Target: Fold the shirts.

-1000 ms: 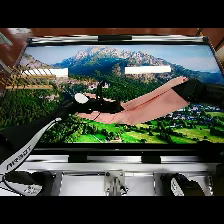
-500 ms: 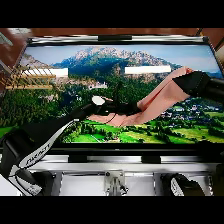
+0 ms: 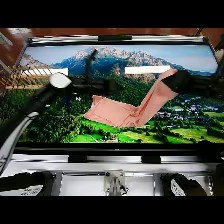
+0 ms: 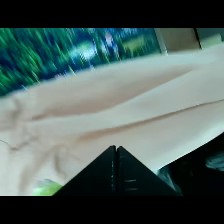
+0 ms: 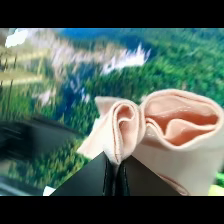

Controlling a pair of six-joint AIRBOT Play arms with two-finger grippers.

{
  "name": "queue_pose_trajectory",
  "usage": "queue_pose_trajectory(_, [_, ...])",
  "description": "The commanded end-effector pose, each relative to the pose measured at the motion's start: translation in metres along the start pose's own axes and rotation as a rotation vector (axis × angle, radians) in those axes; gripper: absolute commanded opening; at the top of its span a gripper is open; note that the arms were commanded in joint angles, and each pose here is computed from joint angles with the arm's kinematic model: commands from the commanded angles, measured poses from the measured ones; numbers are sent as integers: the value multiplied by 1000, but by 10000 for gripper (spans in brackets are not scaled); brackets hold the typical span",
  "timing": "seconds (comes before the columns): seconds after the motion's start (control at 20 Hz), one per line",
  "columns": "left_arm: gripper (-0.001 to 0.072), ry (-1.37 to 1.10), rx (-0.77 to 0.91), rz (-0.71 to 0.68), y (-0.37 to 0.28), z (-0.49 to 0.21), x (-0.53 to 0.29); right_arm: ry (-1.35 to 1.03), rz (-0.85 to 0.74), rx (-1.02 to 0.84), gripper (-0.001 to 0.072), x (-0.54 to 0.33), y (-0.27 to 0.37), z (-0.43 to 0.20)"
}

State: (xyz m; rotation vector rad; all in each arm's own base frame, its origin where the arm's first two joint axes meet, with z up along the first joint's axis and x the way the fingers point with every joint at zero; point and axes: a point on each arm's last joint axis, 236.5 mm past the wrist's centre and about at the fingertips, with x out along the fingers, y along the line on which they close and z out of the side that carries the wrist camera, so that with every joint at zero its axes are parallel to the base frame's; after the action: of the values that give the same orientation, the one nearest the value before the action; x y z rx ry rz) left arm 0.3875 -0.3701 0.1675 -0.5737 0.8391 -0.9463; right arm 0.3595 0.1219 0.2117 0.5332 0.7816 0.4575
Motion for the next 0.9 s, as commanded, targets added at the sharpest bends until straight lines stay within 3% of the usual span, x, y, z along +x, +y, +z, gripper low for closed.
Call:
queue_pose_trajectory(0.0, [30, -205, 98, 147, 7, 65, -103, 57, 44, -25, 66, 53, 15, -11])
queue_pose_trajectory(0.2, [31, -451, 88, 275, 24, 119, -220, 57, 123, -51, 66, 123, 57, -30])
queue_pose_trajectory(0.35, [31, -484, 75, 337, 35, 119, -266, 73, 149, -44, 66, 174, 76, -56])
queue_pose_trajectory(0.55, [32, -435, 56, 366, 45, 106, -276, 146, 144, 12, 66, 231, 76, -101])
queue_pose_trajectory(0.85, [32, -429, 58, 374, 47, 105, -276, 161, 107, 102, 67, 263, 62, -120])
